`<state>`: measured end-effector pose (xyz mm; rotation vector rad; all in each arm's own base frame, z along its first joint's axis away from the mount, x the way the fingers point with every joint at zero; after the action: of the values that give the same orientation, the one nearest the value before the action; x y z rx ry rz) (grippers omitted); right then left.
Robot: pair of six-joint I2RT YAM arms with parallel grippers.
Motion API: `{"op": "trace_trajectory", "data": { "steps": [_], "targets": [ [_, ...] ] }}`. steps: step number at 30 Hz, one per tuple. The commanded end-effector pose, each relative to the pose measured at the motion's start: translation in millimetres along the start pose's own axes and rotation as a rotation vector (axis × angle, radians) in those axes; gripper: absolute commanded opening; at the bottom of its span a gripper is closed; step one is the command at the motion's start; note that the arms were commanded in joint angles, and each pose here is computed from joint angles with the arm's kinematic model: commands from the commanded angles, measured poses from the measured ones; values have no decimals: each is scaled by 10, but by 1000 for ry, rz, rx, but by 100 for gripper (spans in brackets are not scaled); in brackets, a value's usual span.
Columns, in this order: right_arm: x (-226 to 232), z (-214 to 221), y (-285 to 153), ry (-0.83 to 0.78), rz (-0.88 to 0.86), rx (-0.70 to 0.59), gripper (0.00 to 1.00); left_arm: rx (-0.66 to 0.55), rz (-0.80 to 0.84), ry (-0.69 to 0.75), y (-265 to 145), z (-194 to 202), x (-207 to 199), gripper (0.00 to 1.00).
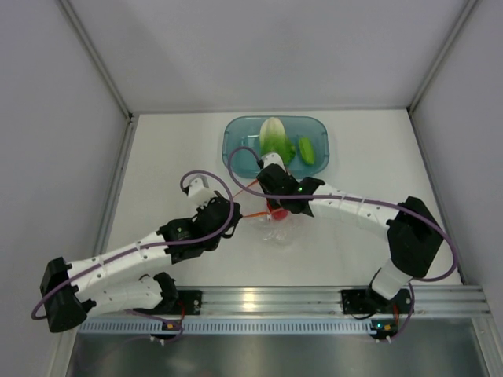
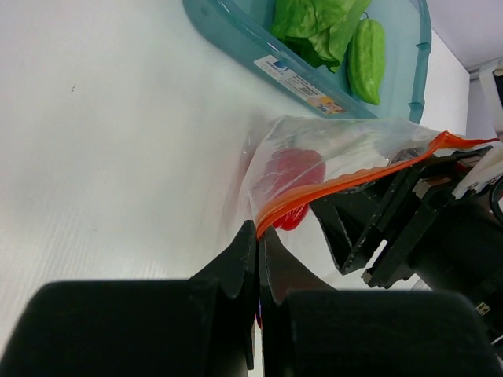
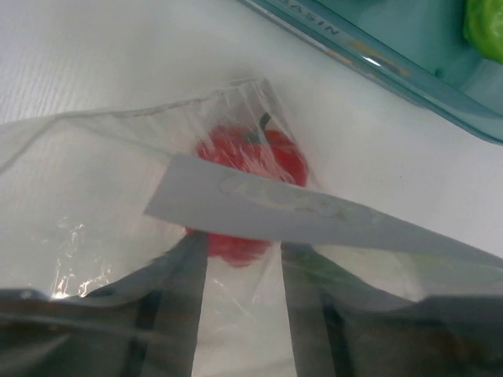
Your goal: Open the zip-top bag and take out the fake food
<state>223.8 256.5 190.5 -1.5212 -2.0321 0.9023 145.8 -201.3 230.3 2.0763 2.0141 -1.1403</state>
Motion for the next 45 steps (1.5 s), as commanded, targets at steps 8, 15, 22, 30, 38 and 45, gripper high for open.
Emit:
{"op": "trace_trajectory", "data": {
  "steps": [8, 15, 22, 30, 38, 45],
  "targets": [
    [60, -79, 171, 147, -73, -45, 60, -39, -11, 28, 17, -82, -55, 0],
    [44, 34, 389, 165, 7, -42, 66, -22, -13, 51, 52, -52, -95, 0],
    [7, 97, 448, 164, 38, -45, 65, -27, -15, 59, 48, -56, -78, 0],
    [-104, -28, 162, 225, -1, -151, 62, -29, -17, 70, 48, -61, -78, 0],
    [-201, 21, 391, 220, 78, -125, 62, -20, -11, 68, 53, -56, -104, 0],
    [-203, 49, 513, 232, 83, -120, 64, -20, -13, 80, 58, -54, -102, 0]
  ]
}}
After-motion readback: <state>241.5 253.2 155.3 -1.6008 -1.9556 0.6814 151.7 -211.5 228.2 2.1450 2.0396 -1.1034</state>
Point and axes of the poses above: each gripper's point midway between its finger pads, its own y axis out along the fingers, its own x axis along the line the jaws close on, z = x × y, the point moved 10 cm from there along -y, back along the fingers, and after that the axes turned 10 degrees about y, right-handed, at the moved point
